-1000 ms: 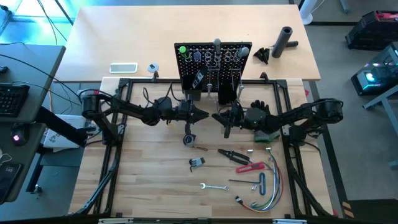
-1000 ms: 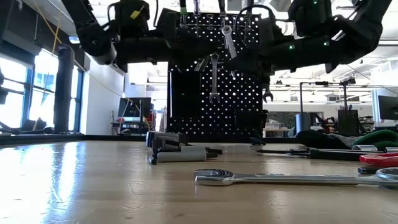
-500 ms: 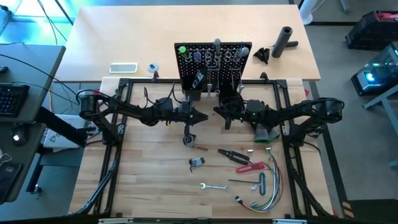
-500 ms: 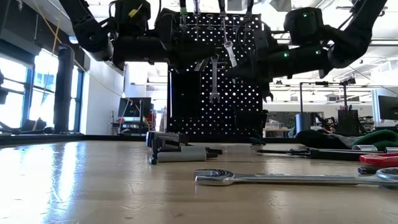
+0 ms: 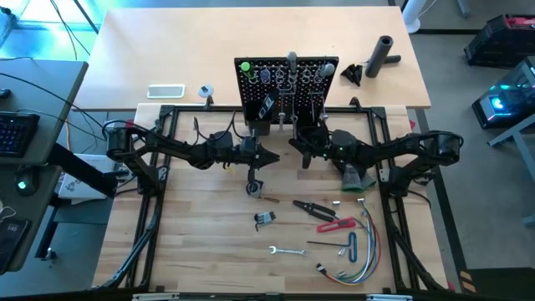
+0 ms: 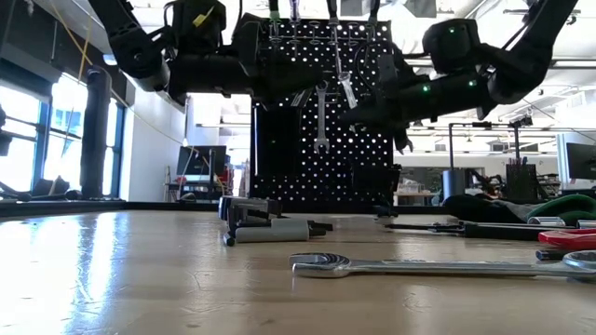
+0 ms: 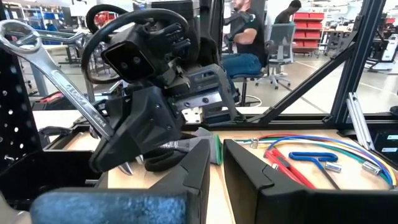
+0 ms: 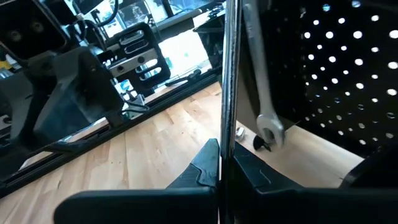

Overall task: Hang tools onto peg board
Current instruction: Hang the silver wrench on the peg board

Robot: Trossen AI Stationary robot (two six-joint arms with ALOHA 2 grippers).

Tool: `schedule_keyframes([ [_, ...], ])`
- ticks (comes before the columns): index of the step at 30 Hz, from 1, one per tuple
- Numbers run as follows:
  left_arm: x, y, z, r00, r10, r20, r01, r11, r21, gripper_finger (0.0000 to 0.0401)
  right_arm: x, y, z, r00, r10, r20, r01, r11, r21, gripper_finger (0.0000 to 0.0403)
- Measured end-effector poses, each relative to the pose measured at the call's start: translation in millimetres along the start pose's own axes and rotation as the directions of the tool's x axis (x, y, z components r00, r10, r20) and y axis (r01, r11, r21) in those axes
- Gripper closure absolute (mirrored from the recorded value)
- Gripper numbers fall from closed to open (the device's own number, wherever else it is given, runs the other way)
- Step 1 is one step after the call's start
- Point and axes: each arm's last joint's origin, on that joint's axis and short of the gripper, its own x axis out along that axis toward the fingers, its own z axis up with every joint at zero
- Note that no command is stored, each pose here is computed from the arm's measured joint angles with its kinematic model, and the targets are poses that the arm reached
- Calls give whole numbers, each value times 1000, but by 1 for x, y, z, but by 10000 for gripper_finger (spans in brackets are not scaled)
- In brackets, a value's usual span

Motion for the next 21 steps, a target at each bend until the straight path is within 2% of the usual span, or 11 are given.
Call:
schedule_keyframes([
  [14, 0, 0, -2, 1000, 0, -17, 0, 1000, 0, 362, 0, -4, 1, 1000, -25, 4, 25, 999, 43, 386],
  [21, 1, -3, -3, 1000, -8, -27, 8, 1000, -6, 362, 0, -5, -1, 999, -32, -14, 33, 998, 50, 360],
])
